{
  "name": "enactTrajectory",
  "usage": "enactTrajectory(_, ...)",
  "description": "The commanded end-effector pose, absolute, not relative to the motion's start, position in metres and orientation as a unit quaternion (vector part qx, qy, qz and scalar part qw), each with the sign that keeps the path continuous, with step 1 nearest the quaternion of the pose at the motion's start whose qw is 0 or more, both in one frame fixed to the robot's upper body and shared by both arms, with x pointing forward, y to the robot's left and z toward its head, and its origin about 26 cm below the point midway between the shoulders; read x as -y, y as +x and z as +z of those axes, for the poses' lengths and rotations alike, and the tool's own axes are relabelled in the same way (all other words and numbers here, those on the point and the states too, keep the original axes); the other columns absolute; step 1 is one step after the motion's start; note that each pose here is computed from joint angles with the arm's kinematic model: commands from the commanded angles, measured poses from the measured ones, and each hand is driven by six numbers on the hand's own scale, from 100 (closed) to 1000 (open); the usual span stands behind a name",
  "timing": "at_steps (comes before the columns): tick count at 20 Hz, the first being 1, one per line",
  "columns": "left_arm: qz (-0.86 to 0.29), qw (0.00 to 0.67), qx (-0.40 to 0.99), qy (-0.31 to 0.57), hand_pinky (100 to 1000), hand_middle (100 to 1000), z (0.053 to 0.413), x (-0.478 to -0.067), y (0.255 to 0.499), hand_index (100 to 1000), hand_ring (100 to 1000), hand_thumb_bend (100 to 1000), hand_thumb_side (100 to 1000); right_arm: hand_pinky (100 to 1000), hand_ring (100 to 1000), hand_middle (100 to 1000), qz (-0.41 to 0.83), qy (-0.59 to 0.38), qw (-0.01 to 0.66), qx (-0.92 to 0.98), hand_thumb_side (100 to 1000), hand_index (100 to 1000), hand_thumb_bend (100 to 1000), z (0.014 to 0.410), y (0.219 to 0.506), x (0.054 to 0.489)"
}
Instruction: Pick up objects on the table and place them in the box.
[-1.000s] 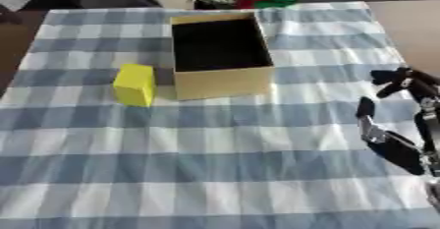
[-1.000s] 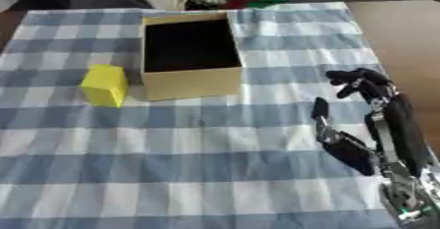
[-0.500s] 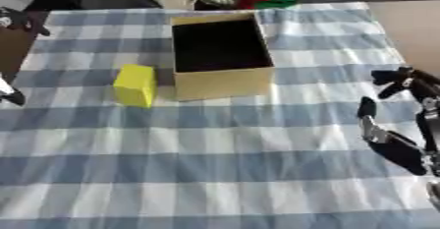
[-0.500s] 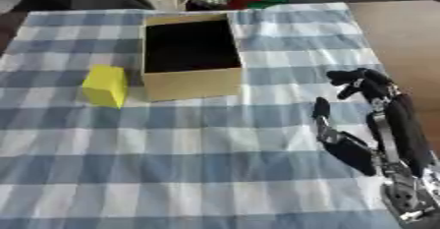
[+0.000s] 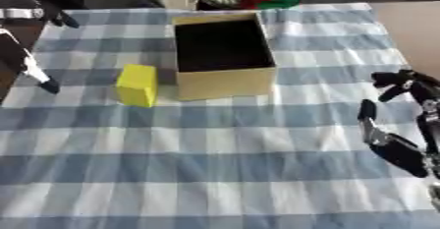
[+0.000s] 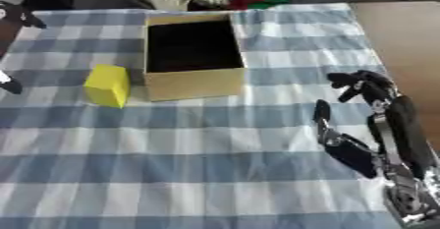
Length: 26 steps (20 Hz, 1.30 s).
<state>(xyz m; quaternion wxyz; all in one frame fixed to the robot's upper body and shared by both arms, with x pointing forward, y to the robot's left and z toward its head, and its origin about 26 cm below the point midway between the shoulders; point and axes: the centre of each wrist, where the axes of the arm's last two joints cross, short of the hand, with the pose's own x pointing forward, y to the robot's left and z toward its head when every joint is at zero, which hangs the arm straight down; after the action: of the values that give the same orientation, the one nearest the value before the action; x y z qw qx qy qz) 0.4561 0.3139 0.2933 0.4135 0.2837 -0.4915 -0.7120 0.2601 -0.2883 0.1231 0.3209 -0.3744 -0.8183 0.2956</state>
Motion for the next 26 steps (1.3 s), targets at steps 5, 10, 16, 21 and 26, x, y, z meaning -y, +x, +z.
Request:
enactTrajectory(5,-0.744,0.376,0.495,0.245,978,873,0.306,-0.287,0.459,941,907,808,348,857,520,603,0.295,-0.380,0.311,0.820,414,783,100,0.131,0.260,0.289)
enactTrajectory(10,-0.744,0.377,0.510,0.211,977,862,0.299,-0.268,0.462,937,890,786,334,858,519,603,0.295,-0.379,0.311,0.820,415,784,100,0.131,0.261,0.289)
enactTrajectory(16,-0.745,0.381,0.514,0.188,980,855,0.292,-0.256,0.462,938,883,784,342,859,518,602,0.292,-0.379,0.314,0.820,415,785,100,0.132,0.261,0.290)
enactTrajectory(21,-0.745,0.382,0.520,0.168,981,849,0.288,-0.245,0.464,935,876,777,361,860,516,602,0.291,-0.378,0.313,0.821,416,786,100,0.133,0.262,0.289)
enactTrajectory(26,-0.744,0.398,0.513,0.161,984,844,0.278,-0.243,0.468,933,873,774,372,861,516,602,0.290,-0.377,0.312,0.823,416,787,100,0.134,0.263,0.289)
